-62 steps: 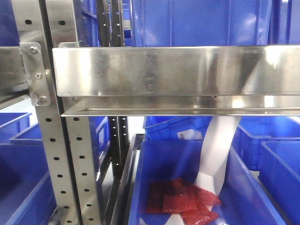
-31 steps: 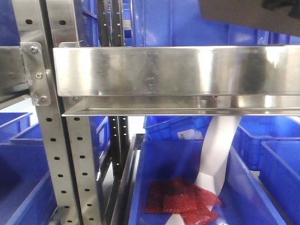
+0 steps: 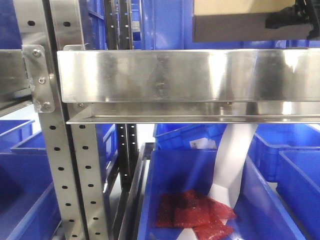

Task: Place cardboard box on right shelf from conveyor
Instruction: 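Lower the held tan box onto the upper shelf roller track with the right gripper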

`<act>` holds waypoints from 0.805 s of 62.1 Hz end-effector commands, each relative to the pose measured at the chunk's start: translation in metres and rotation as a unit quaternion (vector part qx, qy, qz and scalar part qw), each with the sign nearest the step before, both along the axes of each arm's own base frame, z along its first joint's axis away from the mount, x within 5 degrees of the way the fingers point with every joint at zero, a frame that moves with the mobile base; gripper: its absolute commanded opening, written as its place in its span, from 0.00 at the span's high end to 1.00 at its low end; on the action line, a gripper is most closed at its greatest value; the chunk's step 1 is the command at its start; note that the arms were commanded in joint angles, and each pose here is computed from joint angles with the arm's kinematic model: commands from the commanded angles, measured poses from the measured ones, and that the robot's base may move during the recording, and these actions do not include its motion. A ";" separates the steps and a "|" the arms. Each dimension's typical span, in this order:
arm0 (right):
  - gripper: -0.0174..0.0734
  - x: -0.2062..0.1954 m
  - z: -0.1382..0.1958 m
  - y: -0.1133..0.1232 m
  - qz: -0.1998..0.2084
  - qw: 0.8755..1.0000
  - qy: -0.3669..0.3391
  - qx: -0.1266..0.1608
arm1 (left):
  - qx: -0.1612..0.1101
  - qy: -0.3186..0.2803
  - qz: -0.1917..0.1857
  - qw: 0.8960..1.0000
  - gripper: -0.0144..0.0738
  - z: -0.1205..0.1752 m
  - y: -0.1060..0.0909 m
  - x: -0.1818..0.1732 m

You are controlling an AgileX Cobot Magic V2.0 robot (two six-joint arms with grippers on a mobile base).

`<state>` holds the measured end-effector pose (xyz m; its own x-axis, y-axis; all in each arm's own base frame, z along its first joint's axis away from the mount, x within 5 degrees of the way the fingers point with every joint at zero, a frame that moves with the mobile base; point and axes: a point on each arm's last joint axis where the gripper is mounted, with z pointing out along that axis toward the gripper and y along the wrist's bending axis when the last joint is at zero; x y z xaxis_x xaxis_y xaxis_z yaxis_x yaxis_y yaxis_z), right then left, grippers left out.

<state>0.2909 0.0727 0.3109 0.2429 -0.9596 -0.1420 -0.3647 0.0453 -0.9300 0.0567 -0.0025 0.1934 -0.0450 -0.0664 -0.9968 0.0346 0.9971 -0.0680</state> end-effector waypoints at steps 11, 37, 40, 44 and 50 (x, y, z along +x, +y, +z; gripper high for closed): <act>0.74 -0.003 0.019 -0.004 -0.021 0.999 -0.027 0.018 | -0.005 -0.045 0.001 0.999 0.97 0.009 0.000 0.000; 0.14 -0.003 0.025 -0.001 -0.039 0.992 -0.006 0.119 | -0.005 -0.045 0.001 0.999 0.97 0.009 0.000 0.000; 0.14 -0.003 0.025 -0.001 -0.039 0.992 -0.006 0.119 | -0.005 -0.045 0.001 0.999 0.97 0.009 0.000 0.000; 0.14 -0.003 0.025 0.000 -0.035 0.992 -0.006 0.120 | -0.005 -0.045 0.001 0.999 0.97 0.009 0.000 0.000; 0.14 -0.003 0.024 0.000 -0.033 0.992 -0.005 0.121 | -0.005 -0.045 0.001 0.999 0.97 0.009 0.000 0.000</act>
<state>0.2915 0.0732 0.3128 0.1569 -0.9240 -0.3486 -0.4020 0.2627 -0.8772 0.0567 -0.0025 0.1934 -0.0450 -0.0664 -0.9968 0.0346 0.9971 -0.0680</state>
